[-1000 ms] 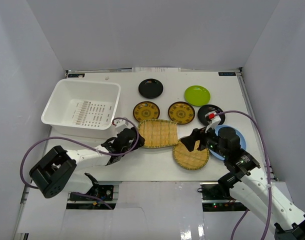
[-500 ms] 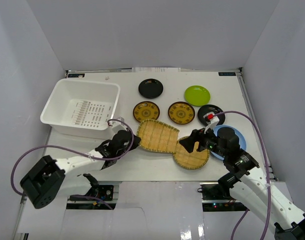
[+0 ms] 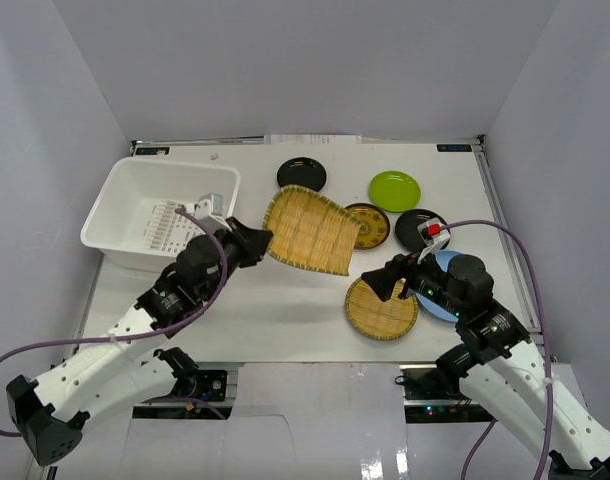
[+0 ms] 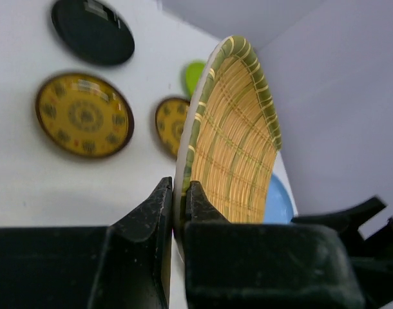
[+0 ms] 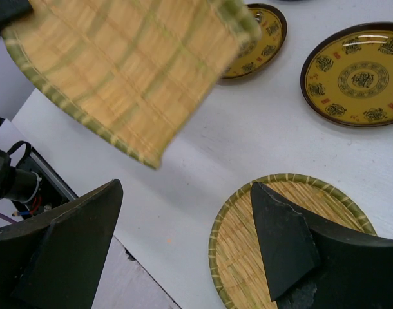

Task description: Place the plates into the plastic bin on the countertop

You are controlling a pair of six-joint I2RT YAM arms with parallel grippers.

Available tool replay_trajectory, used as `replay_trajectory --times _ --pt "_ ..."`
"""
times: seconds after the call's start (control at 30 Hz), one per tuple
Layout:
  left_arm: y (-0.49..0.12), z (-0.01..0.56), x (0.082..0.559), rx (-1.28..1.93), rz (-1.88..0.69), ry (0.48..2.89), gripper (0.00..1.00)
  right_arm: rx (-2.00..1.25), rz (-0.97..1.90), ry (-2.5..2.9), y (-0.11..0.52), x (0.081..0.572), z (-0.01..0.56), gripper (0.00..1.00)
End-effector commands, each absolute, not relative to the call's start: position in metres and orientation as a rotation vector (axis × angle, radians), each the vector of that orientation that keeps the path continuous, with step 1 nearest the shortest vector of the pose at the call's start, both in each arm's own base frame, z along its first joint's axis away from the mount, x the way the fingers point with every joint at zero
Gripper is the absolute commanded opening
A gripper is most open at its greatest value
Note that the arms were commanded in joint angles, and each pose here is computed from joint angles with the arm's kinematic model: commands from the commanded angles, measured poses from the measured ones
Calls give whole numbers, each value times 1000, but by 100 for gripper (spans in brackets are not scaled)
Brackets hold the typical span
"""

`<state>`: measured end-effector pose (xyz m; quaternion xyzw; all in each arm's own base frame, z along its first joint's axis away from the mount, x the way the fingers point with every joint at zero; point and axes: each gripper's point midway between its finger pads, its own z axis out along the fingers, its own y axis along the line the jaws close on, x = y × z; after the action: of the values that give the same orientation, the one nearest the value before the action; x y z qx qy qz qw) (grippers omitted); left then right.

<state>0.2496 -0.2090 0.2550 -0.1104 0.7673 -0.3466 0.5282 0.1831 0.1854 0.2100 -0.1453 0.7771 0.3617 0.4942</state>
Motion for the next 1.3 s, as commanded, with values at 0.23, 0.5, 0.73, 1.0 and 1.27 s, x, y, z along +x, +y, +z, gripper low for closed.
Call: replay_trajectory --times 0.23,0.5,0.73,1.0,1.27 --pt "-61 340 337 -417 -705 1697 0 -369 894 1836 184 177 232 86" --pt "34 320 336 -709 -455 1662 0 -400 890 1879 187 178 213 87" --pt "71 285 334 -836 -264 1676 0 -435 922 1889 195 178 203 87" --pt "86 218 357 -956 -267 1786 0 -449 928 1919 199 180 187 87" --pt "95 199 365 -1113 -409 1736 0 -463 910 1937 201 184 179 87"
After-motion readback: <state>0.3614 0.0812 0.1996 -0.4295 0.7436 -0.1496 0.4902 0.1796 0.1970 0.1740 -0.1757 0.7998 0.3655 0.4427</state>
